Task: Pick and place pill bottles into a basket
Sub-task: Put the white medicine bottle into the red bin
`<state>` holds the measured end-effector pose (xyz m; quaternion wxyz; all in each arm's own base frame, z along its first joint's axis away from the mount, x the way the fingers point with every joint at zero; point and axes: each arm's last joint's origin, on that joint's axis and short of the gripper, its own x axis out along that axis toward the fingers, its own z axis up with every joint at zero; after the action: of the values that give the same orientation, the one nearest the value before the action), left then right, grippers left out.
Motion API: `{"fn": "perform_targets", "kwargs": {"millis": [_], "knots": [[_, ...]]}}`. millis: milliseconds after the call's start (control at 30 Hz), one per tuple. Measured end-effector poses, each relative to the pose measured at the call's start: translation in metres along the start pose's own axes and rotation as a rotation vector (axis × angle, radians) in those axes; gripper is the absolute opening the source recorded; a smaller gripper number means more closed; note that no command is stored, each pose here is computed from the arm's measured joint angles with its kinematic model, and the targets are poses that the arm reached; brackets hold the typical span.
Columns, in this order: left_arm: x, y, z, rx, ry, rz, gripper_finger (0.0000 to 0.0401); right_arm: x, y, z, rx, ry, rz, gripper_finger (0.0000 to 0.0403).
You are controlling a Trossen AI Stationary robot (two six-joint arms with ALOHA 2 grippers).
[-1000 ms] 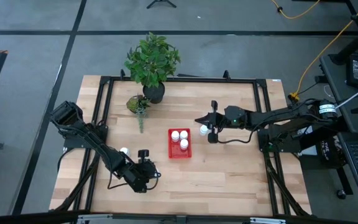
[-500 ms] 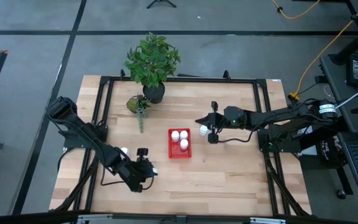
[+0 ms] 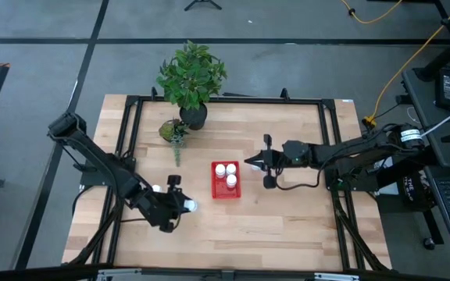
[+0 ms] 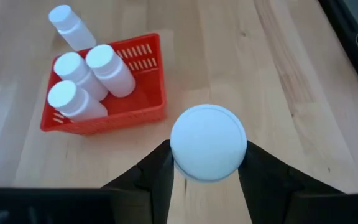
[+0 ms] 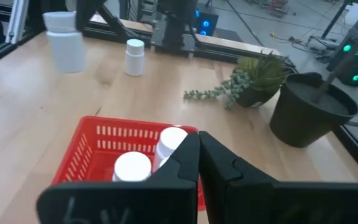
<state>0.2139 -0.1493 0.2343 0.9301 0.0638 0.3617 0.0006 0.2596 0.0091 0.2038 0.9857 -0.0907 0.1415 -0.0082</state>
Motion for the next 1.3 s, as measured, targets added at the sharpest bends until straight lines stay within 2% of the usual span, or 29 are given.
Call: {"fn": "perform_targets", "kwargs": {"millis": [200,333,500,700,933,1133,1300], "knots": [[0.004,0.017,-0.011,-0.013,-0.096,-0.008,0.0147,-0.001,0.010,0.001,-0.008,-0.004,0.036,0.0007],[0.011,0.031,-0.012,-0.078,-0.119,-0.036,0.0147,-0.002,0.015,0.002,-0.009,-0.008,0.057,0.0007],[0.018,0.047,-0.006,-0.082,-0.122,-0.066,0.0147,-0.002,0.019,0.003,-0.014,-0.010,0.069,0.0007],[0.026,0.065,0.004,-0.113,-0.187,-0.050,0.0147,-0.002,0.018,0.003,-0.015,-0.009,0.068,0.0007],[0.049,0.084,0.007,-0.160,-0.172,-0.087,0.0147,-0.002,0.018,0.002,-0.017,-0.006,0.068,0.0007],[0.068,0.099,0.011,-0.176,-0.131,-0.071,0.0147,-0.002,0.019,0.000,-0.019,0.014,0.071,0.0007],[0.078,0.105,0.022,-0.127,-0.089,-0.086,0.0146,-0.002,0.019,-0.001,-0.022,0.030,0.074,0.0007]]}}
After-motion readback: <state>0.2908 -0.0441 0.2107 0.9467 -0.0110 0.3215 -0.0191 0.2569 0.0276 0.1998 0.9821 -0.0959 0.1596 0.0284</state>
